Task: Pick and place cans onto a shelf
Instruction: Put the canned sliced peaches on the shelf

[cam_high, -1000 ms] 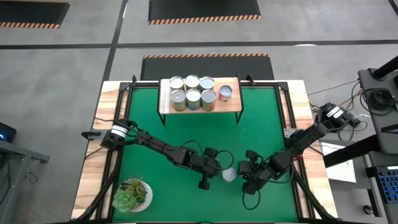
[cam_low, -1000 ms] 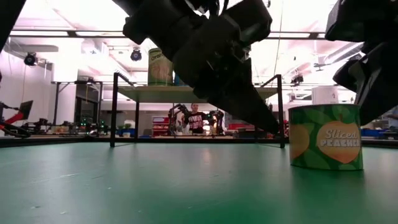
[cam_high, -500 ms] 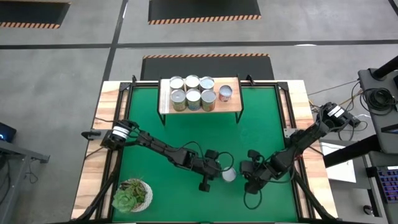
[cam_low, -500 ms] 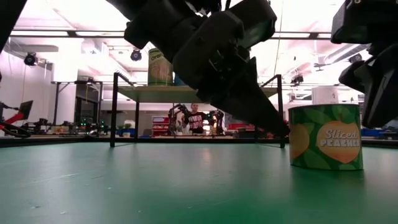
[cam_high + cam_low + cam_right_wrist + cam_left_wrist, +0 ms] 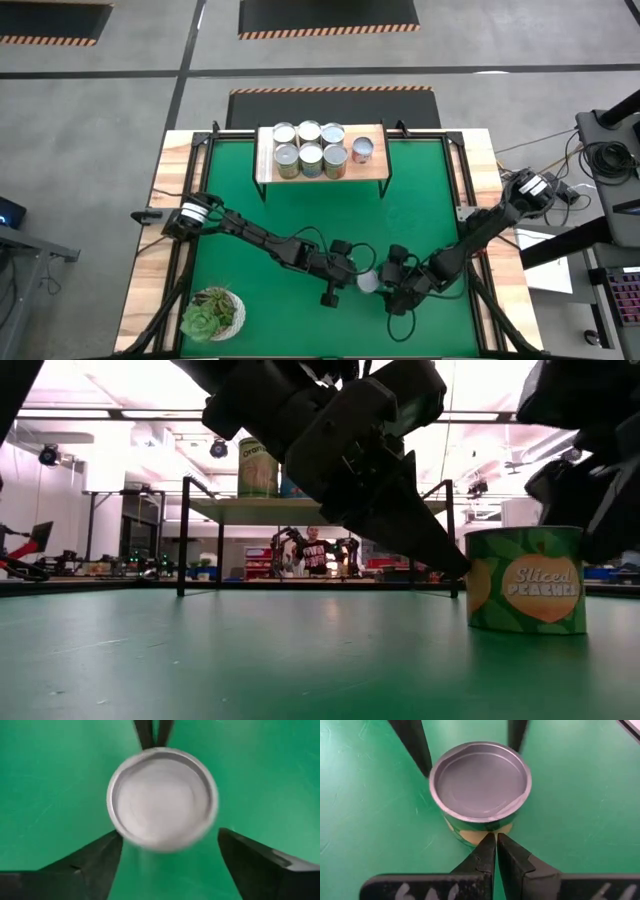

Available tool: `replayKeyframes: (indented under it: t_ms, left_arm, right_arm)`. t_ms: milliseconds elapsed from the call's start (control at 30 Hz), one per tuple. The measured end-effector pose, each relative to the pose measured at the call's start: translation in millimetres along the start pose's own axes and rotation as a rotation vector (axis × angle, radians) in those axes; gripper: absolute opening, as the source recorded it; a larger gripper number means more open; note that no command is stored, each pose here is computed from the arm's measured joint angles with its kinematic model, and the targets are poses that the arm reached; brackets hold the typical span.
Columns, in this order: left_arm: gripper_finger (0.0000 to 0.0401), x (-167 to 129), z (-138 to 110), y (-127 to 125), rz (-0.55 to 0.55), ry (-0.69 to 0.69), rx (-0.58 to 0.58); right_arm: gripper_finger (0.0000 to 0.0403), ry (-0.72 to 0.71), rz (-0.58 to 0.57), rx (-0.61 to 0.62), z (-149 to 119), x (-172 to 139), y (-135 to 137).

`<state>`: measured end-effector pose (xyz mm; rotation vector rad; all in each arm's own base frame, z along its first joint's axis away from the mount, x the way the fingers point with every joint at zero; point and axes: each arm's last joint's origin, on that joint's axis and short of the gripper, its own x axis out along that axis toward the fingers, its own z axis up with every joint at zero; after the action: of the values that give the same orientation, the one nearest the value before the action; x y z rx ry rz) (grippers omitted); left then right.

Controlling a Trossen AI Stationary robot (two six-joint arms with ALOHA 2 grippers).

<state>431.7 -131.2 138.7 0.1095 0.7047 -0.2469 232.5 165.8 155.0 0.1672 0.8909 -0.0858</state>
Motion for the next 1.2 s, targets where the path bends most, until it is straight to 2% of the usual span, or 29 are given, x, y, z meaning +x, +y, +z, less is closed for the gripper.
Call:
replayKeyframes:
  t_ms: [133, 267, 400, 633, 733, 1000, 1200]
  left_arm:
    - [0.0000, 0.1, 0.3, 0.1, 0.004, -0.004, 0.000]
    - [0.0000, 0.1, 0.2, 0.1, 0.005, -0.003, 0.000]
    - [0.0000, 0.1, 0.1, 0.2, 0.005, -0.002, 0.000]
    - [0.0000, 0.1, 1.3, -0.2, 0.006, -0.017, 0.007]
    - [0.0000, -3.5, 5.3, -2.8, 0.001, -0.036, 0.052]
    - [0.0000, -59.7, 36.0, -6.0, -0.001, -0.074, 0.213]
    - [0.0000, -130.9, 44.3, -0.1, 0.046, -0.184, 0.269]
  right_arm:
    - [0.0348, -0.034, 0.009, -0.080, -1.6, 17.7, 5.6]
    - [0.0352, -0.064, 0.001, -0.126, -3.5, 27.3, 8.9]
    - [0.0325, -0.060, -0.023, -0.139, -2.9, 23.9, 6.2]
    - [0.0261, -0.077, 0.006, -0.148, 3.4, 11.9, 5.5]
    - [0.0256, -0.085, 0.034, -0.165, 8.6, 2.2, 3.7]
    - [0.0272, -0.201, 0.056, -0.121, 38.5, -45.0, -19.6]
    - [0.0273, -0.303, 0.019, -0.063, 61.8, -74.3, -52.2]
